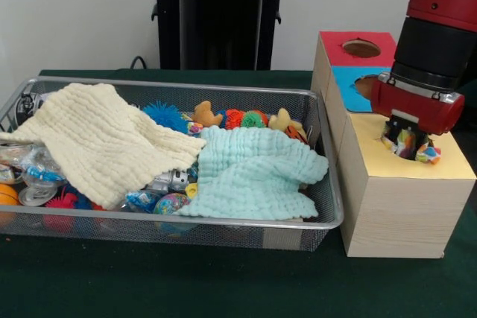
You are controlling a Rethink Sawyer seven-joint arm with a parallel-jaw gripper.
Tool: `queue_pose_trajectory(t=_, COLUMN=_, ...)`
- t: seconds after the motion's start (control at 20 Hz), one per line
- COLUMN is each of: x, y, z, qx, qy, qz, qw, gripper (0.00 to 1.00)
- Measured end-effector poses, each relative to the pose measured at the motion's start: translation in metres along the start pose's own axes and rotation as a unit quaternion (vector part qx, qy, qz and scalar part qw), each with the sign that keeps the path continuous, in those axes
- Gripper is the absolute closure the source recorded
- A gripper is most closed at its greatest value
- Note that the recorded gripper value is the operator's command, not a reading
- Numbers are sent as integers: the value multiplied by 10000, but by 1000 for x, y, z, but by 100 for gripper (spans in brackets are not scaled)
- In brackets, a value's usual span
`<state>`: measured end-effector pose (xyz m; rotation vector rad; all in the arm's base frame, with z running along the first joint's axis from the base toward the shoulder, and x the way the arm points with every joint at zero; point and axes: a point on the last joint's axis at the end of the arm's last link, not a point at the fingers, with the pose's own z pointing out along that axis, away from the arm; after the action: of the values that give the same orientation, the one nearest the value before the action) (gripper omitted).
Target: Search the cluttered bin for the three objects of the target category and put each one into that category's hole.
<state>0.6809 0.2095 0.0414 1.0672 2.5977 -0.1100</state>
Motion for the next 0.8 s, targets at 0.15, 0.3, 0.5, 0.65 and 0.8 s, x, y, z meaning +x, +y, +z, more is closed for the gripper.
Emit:
queue_pose_trajectory(t=0.15, x=-1, y=0, z=0, qx=33, qy=10, qz=-13, qw=10000, gripper=100)
queue_pose_trajectory(t=0.3, x=-4, y=0, z=-6, qx=295, qy=173, qz=-127, qw=9993, gripper=100)
queue_pose_trajectory(t=0.5, x=-4, y=0, z=-17, qx=597, qy=436, qz=-244, qw=9970, gripper=100)
queue_pose_trajectory(t=0.65, x=-8, y=4, z=-26, qx=746, qy=581, qz=-291, qw=9951, gripper=100)
queue_pose_trajectory(t=0.8, x=-16, y=9, z=-32, qx=754, qy=551, qz=-316, qw=9951, gripper=100)
